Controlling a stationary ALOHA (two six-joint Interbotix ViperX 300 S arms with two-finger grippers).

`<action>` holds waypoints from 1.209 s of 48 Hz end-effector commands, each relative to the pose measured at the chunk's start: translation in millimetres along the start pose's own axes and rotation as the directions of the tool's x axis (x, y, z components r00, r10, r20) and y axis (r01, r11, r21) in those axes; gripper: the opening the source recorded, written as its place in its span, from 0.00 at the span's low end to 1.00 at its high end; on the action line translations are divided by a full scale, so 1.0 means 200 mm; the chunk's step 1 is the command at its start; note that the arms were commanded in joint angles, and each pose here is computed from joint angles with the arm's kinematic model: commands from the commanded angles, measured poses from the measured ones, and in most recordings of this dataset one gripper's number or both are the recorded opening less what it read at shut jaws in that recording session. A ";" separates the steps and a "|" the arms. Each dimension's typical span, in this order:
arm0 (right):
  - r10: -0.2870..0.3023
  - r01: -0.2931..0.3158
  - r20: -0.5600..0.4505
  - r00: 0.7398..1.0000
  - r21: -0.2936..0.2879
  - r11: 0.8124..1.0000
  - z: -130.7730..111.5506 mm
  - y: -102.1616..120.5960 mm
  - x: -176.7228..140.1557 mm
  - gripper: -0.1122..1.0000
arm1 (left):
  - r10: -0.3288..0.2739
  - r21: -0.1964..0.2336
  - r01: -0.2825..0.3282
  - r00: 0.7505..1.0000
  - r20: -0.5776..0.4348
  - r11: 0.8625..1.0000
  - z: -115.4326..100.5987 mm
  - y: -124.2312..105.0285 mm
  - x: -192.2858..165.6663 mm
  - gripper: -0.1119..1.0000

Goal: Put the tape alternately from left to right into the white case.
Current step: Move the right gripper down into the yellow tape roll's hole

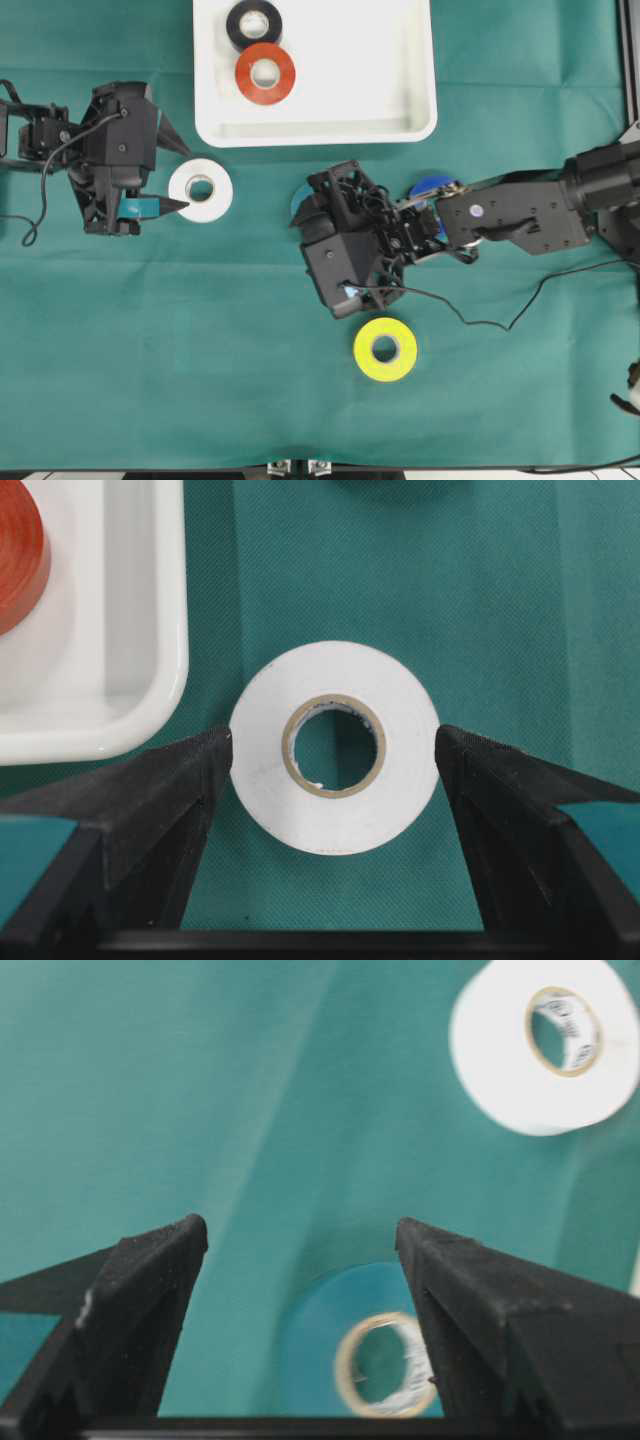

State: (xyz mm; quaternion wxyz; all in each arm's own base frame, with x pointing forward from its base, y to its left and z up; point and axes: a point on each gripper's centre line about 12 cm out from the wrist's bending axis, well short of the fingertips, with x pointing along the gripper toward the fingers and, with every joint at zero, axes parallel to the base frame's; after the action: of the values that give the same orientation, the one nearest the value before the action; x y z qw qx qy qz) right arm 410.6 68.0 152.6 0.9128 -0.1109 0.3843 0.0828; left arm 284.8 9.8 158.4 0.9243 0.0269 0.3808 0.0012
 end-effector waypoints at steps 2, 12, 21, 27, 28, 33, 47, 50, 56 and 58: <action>0.018 -0.019 0.045 0.999 0.027 0.999 0.05 0.05 -0.07 0.85 | 0.000 -0.002 0.000 1.000 0.012 1.000 0.00 0.00 -0.01 0.89; 0.051 -0.053 0.027 0.998 0.081 0.995 0.00 0.15 -0.11 0.85 | 0.001 -0.004 -0.001 1.000 0.025 1.000 0.02 0.00 -0.01 0.89; 0.082 -0.083 0.013 0.997 0.116 0.990 -0.06 0.23 -0.15 0.84 | 0.002 -0.005 -0.002 0.999 0.040 1.000 0.04 0.00 -0.01 0.89; 0.102 -0.103 0.007 0.995 0.127 0.987 -0.08 0.28 -0.17 0.85 | 0.003 -0.004 -0.003 0.999 0.049 1.000 0.04 0.00 -0.01 0.89; 0.105 -0.104 0.004 0.995 0.131 0.986 -0.09 0.29 -0.17 0.85 | 0.003 -0.007 -0.003 0.999 0.052 1.000 0.04 0.00 -0.01 0.89; 0.122 -0.120 -0.002 0.993 0.145 0.982 -0.11 0.34 -0.17 0.85 | 0.005 -0.004 -0.005 0.998 0.067 1.000 0.05 0.00 -0.01 0.89; 0.155 -0.146 -0.029 0.987 0.196 0.970 -0.17 0.43 -0.18 0.85 | 0.008 -0.004 -0.008 0.995 0.095 1.000 0.07 0.00 0.00 0.89; 0.160 -0.150 -0.032 0.987 0.210 0.966 -0.17 0.44 -0.19 0.85 | 0.008 -0.004 -0.008 0.995 0.095 1.000 0.07 0.00 0.00 0.89; 0.166 -0.154 -0.034 0.986 0.224 0.962 -0.18 0.46 -0.19 0.85 | 0.008 -0.004 -0.008 0.995 0.095 1.000 0.07 0.00 0.00 0.89; 0.167 -0.154 -0.037 0.985 0.229 0.961 -0.18 0.46 -0.19 0.85 | 0.008 -0.005 -0.008 0.995 0.095 1.000 0.07 0.00 0.00 0.89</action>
State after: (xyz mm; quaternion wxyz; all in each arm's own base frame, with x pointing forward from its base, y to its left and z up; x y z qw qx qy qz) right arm 336.8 141.0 130.1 0.8918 0.0165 0.4405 0.1018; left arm 292.4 10.7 162.7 0.9376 0.0267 0.3466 0.0049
